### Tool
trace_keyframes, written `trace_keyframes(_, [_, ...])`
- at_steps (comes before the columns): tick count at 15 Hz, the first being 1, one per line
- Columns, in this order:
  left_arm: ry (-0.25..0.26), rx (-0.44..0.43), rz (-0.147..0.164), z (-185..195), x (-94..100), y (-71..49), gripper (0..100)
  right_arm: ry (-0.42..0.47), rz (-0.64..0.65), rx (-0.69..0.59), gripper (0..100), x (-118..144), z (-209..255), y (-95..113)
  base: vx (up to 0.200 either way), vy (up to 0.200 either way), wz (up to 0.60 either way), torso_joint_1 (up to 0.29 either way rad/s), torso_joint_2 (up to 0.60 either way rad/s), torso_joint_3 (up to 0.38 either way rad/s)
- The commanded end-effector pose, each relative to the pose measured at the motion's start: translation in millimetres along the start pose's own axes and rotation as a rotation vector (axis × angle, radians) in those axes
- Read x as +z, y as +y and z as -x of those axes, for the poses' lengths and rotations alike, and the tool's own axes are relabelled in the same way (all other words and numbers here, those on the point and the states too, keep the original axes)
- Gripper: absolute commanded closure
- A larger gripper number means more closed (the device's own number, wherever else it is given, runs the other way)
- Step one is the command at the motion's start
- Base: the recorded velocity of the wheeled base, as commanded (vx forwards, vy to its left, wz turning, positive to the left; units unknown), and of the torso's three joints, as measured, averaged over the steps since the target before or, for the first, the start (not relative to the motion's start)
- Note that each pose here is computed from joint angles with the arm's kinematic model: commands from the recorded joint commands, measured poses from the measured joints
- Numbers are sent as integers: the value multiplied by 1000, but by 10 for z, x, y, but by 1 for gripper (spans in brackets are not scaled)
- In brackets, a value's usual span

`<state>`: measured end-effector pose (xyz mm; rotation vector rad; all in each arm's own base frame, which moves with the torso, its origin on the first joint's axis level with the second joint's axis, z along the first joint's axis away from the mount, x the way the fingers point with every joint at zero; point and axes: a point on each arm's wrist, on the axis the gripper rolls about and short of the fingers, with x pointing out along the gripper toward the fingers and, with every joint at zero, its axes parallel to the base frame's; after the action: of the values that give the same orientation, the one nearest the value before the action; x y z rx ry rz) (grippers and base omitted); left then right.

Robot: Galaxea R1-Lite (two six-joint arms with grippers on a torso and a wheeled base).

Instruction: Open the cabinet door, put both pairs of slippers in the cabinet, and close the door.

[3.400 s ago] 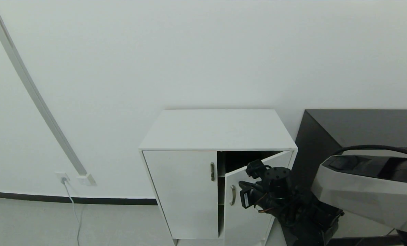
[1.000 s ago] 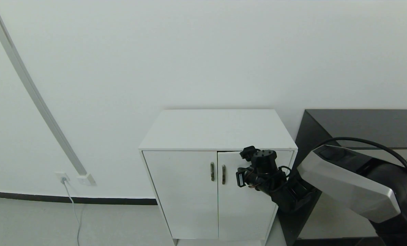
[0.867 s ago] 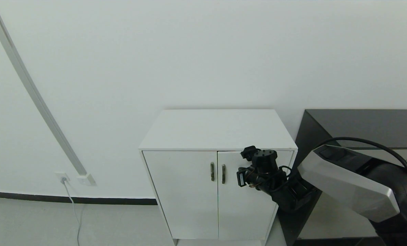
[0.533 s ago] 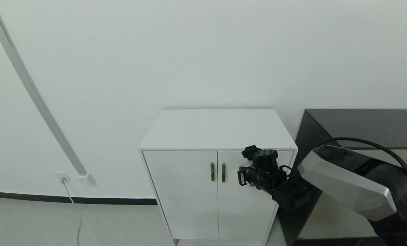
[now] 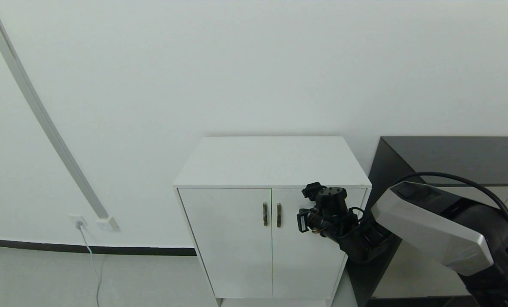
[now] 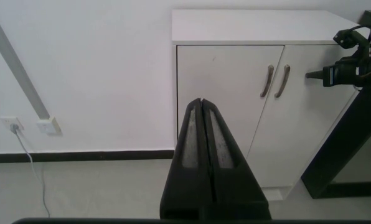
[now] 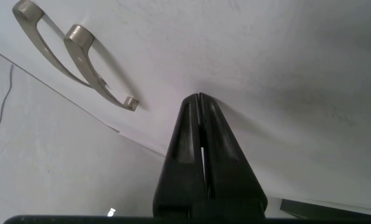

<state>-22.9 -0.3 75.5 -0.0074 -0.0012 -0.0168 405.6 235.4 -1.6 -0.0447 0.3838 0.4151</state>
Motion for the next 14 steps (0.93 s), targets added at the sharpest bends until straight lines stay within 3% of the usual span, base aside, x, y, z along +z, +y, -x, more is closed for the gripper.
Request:
trace_keyframes(1, [0,1,0,-1,2,0,100,4,0,0,100,-21,-10,1,0,0,0,0,0,0])
trace_keyframes(14, [1,0,0,-1,0,0,100,4,0,0,100,-36,-59,4,0,0,0,0,0,0])
